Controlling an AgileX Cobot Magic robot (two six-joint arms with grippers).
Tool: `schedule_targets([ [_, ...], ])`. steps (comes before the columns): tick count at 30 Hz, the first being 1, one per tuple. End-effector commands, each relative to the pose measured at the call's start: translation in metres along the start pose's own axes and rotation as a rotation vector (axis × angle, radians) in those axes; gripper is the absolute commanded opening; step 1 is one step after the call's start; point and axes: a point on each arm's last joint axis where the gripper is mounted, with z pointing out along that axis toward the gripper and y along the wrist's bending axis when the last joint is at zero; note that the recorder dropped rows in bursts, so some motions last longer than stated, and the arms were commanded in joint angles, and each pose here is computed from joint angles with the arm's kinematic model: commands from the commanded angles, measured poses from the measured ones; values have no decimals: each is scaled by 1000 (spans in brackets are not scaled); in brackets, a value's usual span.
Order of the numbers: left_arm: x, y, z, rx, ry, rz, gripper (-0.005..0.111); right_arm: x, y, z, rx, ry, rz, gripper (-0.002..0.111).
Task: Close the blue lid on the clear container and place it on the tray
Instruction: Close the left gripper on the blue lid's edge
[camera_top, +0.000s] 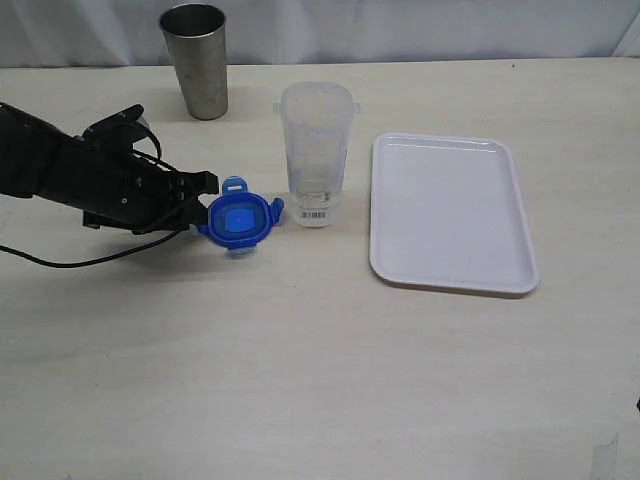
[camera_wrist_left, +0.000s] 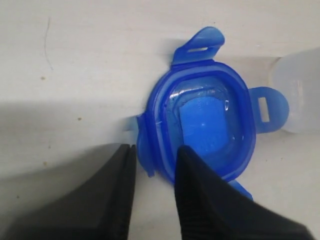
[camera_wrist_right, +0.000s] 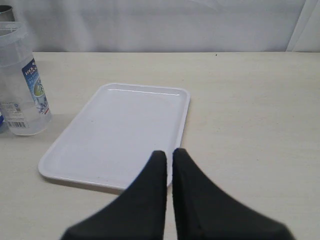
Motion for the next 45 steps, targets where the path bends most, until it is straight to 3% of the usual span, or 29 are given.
schedule_targets([
  [1, -2, -1, 1, 0, -18, 18, 26, 1, -1, 0, 8, -4, -12, 4],
  [16, 5, 4, 11, 3, 29, 43, 26, 1, -1, 0, 8, -4, -12, 4],
  [20, 5, 8, 15, -20, 24, 17, 38, 1, -1, 0, 8, -4, -12, 4],
  [45, -2, 1, 6, -7, 6, 88, 37, 1, -1, 0, 8, -4, -12, 4],
])
